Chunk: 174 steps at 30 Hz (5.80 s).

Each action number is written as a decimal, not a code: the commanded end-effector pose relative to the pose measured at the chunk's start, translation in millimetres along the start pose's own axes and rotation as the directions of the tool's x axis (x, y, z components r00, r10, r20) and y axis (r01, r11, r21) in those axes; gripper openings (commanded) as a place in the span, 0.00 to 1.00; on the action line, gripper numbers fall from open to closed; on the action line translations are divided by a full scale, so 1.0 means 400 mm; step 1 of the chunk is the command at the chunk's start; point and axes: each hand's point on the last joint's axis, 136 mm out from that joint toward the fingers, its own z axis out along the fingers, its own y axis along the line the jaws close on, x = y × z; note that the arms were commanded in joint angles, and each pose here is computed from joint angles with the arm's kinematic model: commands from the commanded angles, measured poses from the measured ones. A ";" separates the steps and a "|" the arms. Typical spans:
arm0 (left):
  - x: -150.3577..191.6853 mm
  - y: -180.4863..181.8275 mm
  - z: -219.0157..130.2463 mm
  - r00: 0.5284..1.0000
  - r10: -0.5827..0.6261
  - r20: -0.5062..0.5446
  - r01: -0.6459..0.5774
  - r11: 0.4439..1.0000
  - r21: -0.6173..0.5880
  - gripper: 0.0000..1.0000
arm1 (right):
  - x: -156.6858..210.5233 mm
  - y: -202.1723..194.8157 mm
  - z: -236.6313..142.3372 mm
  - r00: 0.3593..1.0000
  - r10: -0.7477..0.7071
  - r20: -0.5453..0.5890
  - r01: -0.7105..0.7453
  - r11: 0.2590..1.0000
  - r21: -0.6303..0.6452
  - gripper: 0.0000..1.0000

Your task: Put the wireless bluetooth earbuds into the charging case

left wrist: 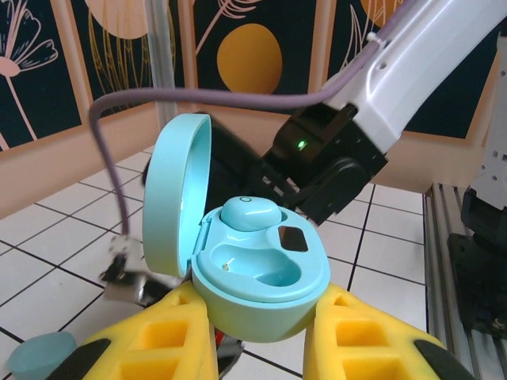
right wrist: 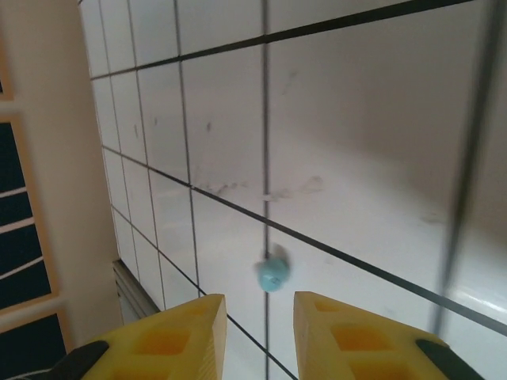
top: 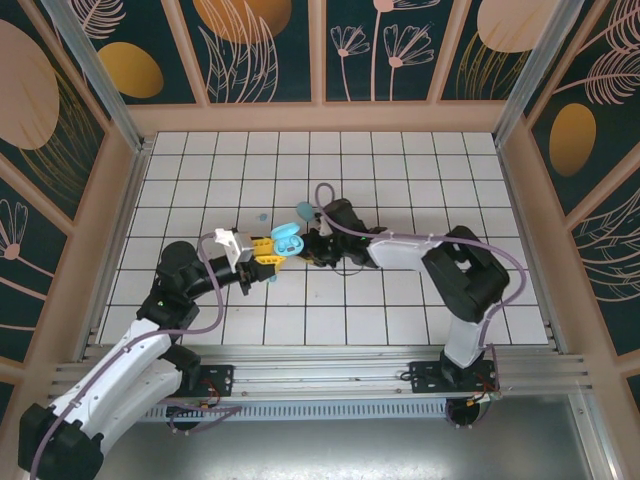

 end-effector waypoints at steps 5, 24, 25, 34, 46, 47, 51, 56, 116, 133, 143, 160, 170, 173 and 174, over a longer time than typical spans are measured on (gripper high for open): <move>-0.009 -0.007 -0.013 1.000 -0.017 0.004 0.017 1.000 -0.014 0.11 | 0.059 0.019 0.099 0.991 -0.046 -0.125 0.053 0.997 0.057 0.26; -0.023 -0.013 -0.021 1.000 0.004 0.007 -0.004 1.000 -0.015 0.11 | 0.111 0.002 0.159 0.988 0.110 -0.113 -0.090 0.982 0.169 0.29; -0.024 -0.014 -0.022 1.000 0.005 0.007 -0.005 1.000 -0.015 0.11 | 0.111 0.004 0.162 0.987 0.113 -0.114 -0.093 0.982 0.167 0.29; -0.027 -0.018 -0.023 1.000 0.007 0.009 -0.007 1.000 -0.010 0.11 | 0.121 -0.007 0.171 0.985 0.132 -0.107 -0.109 0.974 0.200 0.30; -0.021 -0.020 -0.028 1.000 0.010 0.004 -0.010 1.000 -0.015 0.11 | 0.136 -0.015 0.198 0.986 0.102 -0.130 -0.066 0.965 0.252 0.32; -0.019 -0.020 -0.029 1.000 0.012 0.004 -0.012 1.000 -0.017 0.11 | 0.136 -0.016 0.199 0.986 0.099 -0.131 -0.063 0.964 0.257 0.32; -0.021 -0.020 -0.030 1.000 0.013 0.005 -0.013 1.000 -0.018 0.11 | 0.140 -0.036 0.202 0.985 0.099 -0.139 -0.055 0.955 0.292 0.32; -0.020 -0.020 -0.031 1.000 0.014 0.005 -0.014 1.000 -0.020 0.11 | 0.143 -0.055 0.205 0.985 0.093 -0.143 -0.043 0.947 0.319 0.32; 0.016 0.051 0.059 0.997 0.024 -0.075 -0.024 1.000 -0.001 0.11 | -0.021 -0.458 -0.308 0.976 0.148 0.158 -0.209 0.834 0.511 0.18; 0.047 0.067 0.077 0.994 0.016 -0.104 -0.016 1.000 0.001 0.11 | -0.087 -0.376 -0.339 0.984 0.031 0.174 -0.120 0.842 0.526 0.18; 0.052 0.071 0.082 0.994 0.015 -0.104 -0.015 1.000 0.001 0.11 | -0.099 -0.368 -0.400 0.978 -0.063 0.201 -0.082 0.764 0.640 0.18; 0.058 0.089 0.093 0.993 0.000 -0.115 -0.002 1.000 -0.018 0.11 | -0.064 -0.282 -0.481 0.958 -0.083 0.276 -0.109 0.783 0.613 0.18; 0.066 0.118 0.118 0.995 -0.062 -0.083 0.058 0.997 -0.045 0.08 | -0.041 -0.199 -0.586 0.927 -0.105 0.360 -0.128 0.814 0.567 0.17; 0.068 0.122 0.122 0.994 -0.071 -0.079 0.067 0.997 -0.047 0.07 | -0.035 -0.186 -0.602 0.919 -0.105 0.381 -0.133 0.826 0.548 0.17; 0.068 0.124 0.124 0.994 -0.074 -0.079 0.070 0.996 -0.049 0.08 | -0.026 -0.177 -0.598 0.921 -0.112 0.374 -0.119 0.832 0.542 0.17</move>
